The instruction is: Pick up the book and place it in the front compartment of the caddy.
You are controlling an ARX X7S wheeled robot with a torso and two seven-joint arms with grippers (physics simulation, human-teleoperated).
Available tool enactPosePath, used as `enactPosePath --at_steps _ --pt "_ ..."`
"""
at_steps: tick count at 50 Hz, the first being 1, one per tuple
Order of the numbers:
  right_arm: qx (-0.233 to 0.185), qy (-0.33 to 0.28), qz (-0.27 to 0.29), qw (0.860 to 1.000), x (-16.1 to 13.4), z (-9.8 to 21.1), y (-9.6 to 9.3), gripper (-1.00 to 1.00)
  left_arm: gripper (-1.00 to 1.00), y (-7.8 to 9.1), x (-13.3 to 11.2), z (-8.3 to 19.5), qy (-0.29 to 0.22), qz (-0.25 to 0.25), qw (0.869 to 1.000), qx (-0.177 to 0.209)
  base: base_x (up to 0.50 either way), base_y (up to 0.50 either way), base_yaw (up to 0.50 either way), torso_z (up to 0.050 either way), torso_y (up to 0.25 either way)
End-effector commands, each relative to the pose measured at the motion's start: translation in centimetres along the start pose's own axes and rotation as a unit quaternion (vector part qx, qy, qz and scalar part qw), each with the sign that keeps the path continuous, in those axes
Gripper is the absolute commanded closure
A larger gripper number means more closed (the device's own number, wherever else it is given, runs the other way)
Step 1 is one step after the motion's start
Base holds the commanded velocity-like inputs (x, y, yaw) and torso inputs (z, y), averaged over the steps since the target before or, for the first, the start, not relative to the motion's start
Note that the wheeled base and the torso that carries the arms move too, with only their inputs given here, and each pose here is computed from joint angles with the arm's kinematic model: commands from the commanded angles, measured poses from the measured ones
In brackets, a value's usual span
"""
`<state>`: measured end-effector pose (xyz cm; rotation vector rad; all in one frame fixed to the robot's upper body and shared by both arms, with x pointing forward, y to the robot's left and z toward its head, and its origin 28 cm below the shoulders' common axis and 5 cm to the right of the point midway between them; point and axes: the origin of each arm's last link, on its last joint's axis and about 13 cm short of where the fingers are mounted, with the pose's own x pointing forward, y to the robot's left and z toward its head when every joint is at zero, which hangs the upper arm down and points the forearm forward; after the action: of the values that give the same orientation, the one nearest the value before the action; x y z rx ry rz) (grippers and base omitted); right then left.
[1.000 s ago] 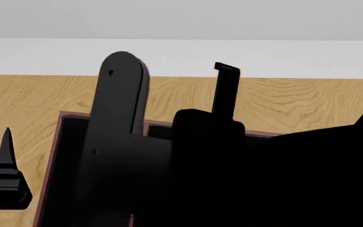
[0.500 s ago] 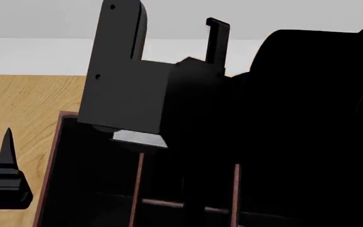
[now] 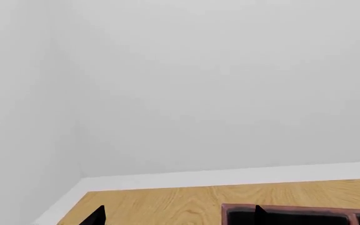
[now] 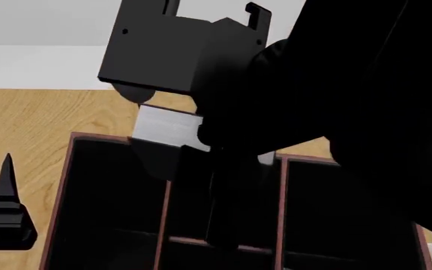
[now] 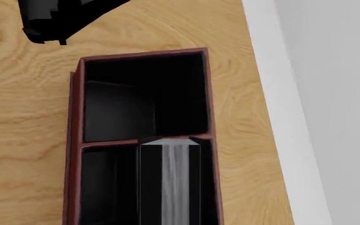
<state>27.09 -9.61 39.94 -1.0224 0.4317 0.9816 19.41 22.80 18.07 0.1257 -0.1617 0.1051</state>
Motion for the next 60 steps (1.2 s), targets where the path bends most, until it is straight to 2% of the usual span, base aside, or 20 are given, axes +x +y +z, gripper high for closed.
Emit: enactPosePath --at_steps 1,12,24,60 --pt "0.02 -0.014 -0.016 1.0 0.1 0.0 -1.8 1.0 -1.0 0.1 0.0 0.0 0.0 0.002 1.0 0.0 0.0 0.0 0.0 0.0 0.0" --pt "0.053 -0.02 -0.005 0.998 1.5 -1.0 -2.3 1.0 -1.0 0.2 0.1 -0.1 0.001 0.004 1.0 0.0 0.0 0.0 0.0 0.002 0.001" --pt "0.08 -0.029 0.019 0.996 2.9 -2.2 -1.4 1.0 -1.0 0.2 0.2 0.0 0.0 0.004 1.0 0.002 0.0 0.0 0.0 0.0 0.001" --pt "0.034 0.042 0.018 0.998 4.5 -2.6 -1.6 1.0 -1.0 0.1 0.1 -0.2 0.003 0.005 1.0 0.002 0.0 0.0 0.0 0.0 0.001"
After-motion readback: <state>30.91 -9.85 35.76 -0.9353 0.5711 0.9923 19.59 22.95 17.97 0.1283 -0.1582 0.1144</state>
